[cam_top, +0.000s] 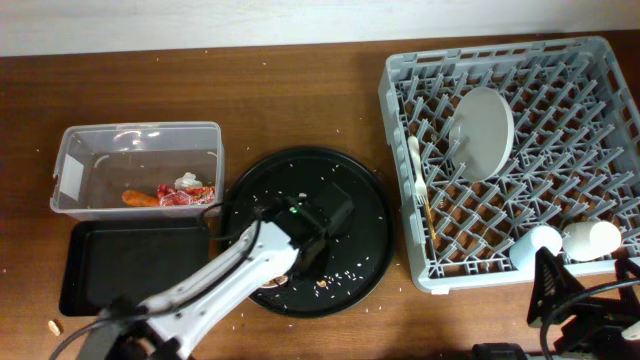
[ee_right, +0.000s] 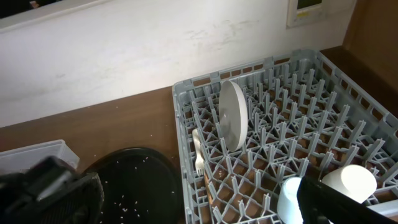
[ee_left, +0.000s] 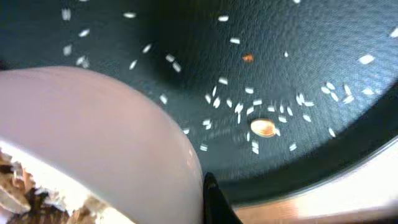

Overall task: Sort waste into correct bins and load items into the dishwasher rack
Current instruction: 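Grasp the food bowl rim with the left gripper and lift it, then tip the bowl over the small black tray to empty the food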

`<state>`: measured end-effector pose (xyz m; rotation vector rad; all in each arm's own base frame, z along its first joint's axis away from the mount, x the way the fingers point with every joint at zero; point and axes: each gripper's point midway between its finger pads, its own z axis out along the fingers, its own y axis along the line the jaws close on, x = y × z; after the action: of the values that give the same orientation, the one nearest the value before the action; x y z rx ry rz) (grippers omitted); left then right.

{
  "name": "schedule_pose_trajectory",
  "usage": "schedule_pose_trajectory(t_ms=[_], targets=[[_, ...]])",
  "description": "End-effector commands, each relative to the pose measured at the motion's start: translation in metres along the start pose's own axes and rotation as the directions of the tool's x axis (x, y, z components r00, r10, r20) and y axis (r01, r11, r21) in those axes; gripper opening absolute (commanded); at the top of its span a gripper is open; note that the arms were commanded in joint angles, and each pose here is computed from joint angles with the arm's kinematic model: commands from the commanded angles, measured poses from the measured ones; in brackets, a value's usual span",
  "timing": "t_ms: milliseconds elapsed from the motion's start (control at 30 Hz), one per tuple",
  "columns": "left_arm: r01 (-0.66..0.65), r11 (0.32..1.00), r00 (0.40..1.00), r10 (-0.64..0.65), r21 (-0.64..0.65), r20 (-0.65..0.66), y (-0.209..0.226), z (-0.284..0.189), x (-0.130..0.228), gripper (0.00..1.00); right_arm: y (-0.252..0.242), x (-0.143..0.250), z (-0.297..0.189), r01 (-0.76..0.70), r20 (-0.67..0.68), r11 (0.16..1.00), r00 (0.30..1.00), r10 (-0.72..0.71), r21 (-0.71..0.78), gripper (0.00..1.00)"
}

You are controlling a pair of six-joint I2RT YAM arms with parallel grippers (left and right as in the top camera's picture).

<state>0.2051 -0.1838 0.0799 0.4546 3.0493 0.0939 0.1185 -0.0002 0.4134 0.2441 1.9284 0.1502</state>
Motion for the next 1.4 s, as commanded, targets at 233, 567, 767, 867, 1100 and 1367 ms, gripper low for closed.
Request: schedule_pose_trajectory(t_ms=[233,567,767,867,1100,1367], targets=[[0.259,0.902,0.907,-0.350,0.344,0.233,0.138,-0.097,-0.004,0.00,0.000,-0.001,0.000,0.002,0.003,1.000,1.000,-0.002,0.000,0.99],[0.100,0.617,0.723,-0.584,0.781,0.369,0.178,-0.048,0.008,0.00,0.000,-0.001,0.000,0.002,0.003,1.000,1.000,-0.002,0.000,0.99],[-0.059,0.526,0.533,-0.702,0.849,0.472,0.188,-0.063,0.018,0.00,0.000,-0.001,0.000,0.002,0.003,1.000,1.000,-0.002,0.000,0.99],[-0.074,0.520,0.499,-0.719,0.851,0.484,0.194,-0.069,0.019,0.00,0.000,-0.001,0.000,0.002,0.003,1.000,1.000,-0.002,0.000,0.99],[-0.210,0.461,0.375,-0.777,0.862,0.506,0.201,-0.103,0.017,0.00,0.000,-0.001,0.000,0.002,0.003,1.000,1.000,-0.002,0.000,0.99],[-0.004,0.534,0.481,-0.740,0.845,0.470,0.208,-0.060,0.023,0.00,0.000,-0.001,0.000,0.002,0.003,1.000,1.000,-0.002,0.000,0.99]])
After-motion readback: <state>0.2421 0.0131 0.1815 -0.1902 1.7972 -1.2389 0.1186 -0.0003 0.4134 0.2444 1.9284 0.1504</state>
